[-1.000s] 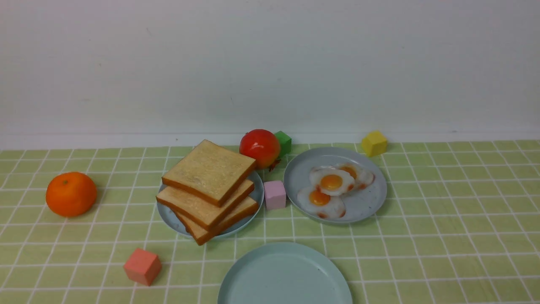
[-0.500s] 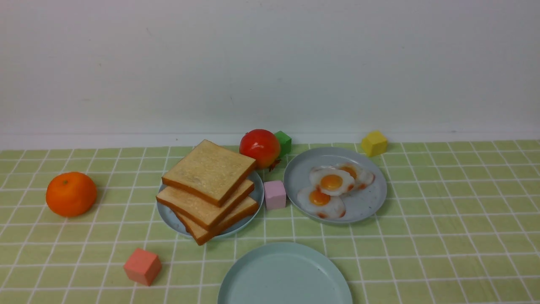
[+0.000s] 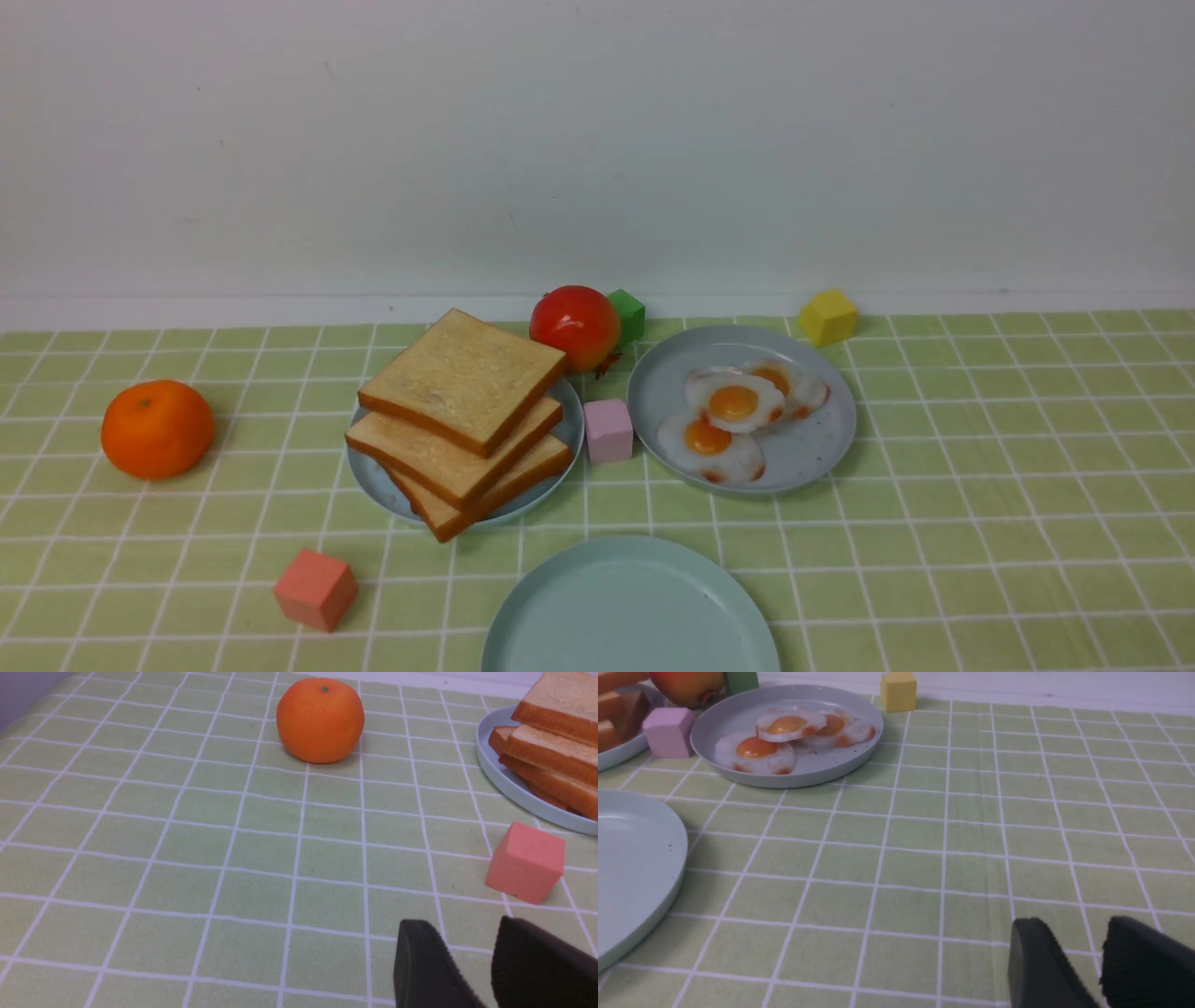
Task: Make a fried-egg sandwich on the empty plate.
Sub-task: Use the left arm to grab a slice of bread
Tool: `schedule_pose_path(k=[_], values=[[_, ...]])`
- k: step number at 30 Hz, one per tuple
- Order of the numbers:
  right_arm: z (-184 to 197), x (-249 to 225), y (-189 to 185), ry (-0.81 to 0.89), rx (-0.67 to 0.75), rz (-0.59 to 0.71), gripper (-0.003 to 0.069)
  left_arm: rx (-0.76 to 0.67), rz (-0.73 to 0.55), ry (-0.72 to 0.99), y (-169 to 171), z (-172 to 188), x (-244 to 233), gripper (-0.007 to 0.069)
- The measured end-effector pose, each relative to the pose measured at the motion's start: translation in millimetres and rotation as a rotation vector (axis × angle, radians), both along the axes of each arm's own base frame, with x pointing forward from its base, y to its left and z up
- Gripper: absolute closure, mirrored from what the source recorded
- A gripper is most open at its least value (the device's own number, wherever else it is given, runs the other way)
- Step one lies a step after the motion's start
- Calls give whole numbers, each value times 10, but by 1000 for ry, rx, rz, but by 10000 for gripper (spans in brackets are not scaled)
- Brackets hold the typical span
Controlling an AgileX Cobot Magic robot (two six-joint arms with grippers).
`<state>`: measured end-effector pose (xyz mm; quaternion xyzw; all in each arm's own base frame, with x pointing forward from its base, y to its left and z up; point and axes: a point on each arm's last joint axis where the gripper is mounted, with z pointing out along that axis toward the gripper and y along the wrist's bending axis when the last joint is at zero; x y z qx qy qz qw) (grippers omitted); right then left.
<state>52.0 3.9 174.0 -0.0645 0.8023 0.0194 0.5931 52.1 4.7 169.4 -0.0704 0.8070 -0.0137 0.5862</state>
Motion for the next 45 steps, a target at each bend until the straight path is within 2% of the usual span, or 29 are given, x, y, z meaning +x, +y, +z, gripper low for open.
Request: schedule_pose_path(k=[6,10,13,23,25,27,30,31,32,35,41,45], values=[[25,17,11,-58,7,10,418,-15,-9,-89,-12,77,22,387],[202,39,39,-254,24,39,418,-32,-27,-298,-29,265,47,387],[292,37,53,-353,23,56,418,-31,-33,-382,-33,341,45,387],[398,22,70,-469,45,75,418,-34,-36,-424,-36,379,42,387],[427,15,74,-499,72,79,418,-69,-33,-436,-36,389,41,387],[507,-7,79,-568,205,88,418,-218,-19,-476,-33,421,37,387],[618,-45,69,-643,459,104,418,-552,1,-604,-11,526,13,387],[626,-47,69,-645,469,105,418,-573,3,-605,-10,526,13,387],[716,-69,62,-660,560,114,418,-702,-5,-699,10,605,-14,387],[1041,-112,56,-710,614,134,418,-782,-37,-785,15,716,-53,387],[1953,-90,56,-750,619,141,418,-623,-134,-882,-52,1405,-228,387],[2510,119,80,-663,582,100,418,-606,-64,-722,-39,1939,-177,387]])
